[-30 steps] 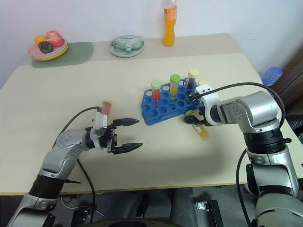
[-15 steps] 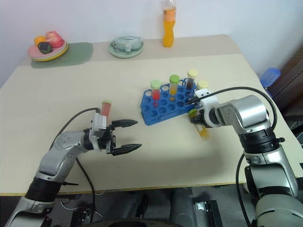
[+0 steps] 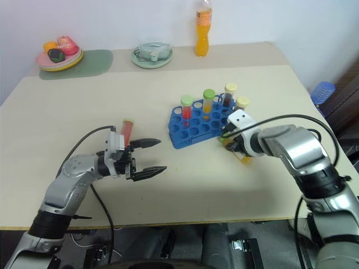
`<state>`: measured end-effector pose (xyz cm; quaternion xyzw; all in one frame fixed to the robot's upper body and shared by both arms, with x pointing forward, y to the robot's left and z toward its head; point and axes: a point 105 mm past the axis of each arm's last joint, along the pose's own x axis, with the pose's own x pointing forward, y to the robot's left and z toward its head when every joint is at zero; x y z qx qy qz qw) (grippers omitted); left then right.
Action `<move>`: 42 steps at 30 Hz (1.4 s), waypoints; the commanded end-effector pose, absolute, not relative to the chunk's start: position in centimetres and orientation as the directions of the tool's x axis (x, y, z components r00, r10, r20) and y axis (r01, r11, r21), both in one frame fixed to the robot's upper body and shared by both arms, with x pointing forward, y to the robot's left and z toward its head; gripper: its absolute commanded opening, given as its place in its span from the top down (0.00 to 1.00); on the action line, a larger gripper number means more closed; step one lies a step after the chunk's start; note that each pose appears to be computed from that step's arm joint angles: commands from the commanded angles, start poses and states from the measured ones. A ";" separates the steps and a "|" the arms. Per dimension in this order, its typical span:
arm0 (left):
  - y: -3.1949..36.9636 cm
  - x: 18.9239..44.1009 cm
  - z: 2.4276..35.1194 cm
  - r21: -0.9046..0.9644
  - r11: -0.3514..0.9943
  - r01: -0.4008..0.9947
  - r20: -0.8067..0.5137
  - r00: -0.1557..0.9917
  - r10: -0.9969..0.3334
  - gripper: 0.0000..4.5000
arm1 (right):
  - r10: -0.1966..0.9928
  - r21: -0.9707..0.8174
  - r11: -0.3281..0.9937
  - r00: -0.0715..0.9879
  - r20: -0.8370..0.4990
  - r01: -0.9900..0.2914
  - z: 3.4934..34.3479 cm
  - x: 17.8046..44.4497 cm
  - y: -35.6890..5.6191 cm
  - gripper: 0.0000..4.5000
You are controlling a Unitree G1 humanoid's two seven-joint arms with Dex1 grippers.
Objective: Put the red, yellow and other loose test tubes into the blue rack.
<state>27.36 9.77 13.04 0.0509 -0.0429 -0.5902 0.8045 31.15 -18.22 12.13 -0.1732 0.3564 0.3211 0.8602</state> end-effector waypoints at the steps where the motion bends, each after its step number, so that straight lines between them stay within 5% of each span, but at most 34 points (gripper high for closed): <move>1: 10.3 28.6 14.1 0.186 0.383 0.905 0.074 0.376 -0.924 0.00 | 0.690 -0.037 0.560 0.491 -0.532 -0.827 15.1 29.7 -15.0 0.82; 8: 10.7 29.2 14.0 0.148 0.449 0.881 0.135 0.432 -0.892 0.00 | 0.855 -0.080 0.496 0.502 -0.129 -0.865 18.6 29.7 -12.3 0.82; 13: 10.6 29.4 13.3 0.136 0.461 0.877 0.129 0.445 -0.886 0.00 | 0.738 -0.234 0.671 0.663 0.122 -0.704 19.8 32.3 -12.1 0.82; 19: 10.5 29.6 13.4 0.142 0.450 0.882 0.121 0.435 -0.892 0.00 | 0.575 -0.185 0.816 0.735 0.358 -0.548 20.4 34.4 -13.2 0.82; 33: 10.4 29.8 13.9 0.156 0.436 0.887 0.120 0.421 -0.899 0.00 | 0.406 -0.135 0.912 0.801 0.439 -0.389 17.1 36.7 -14.9 0.82; 42: 10.4 29.5 14.0 0.168 0.423 0.890 0.107 0.411 -0.906 0.00 | 0.451 -0.128 0.888 0.783 0.428 -0.441 16.0 36.5 -13.2 0.82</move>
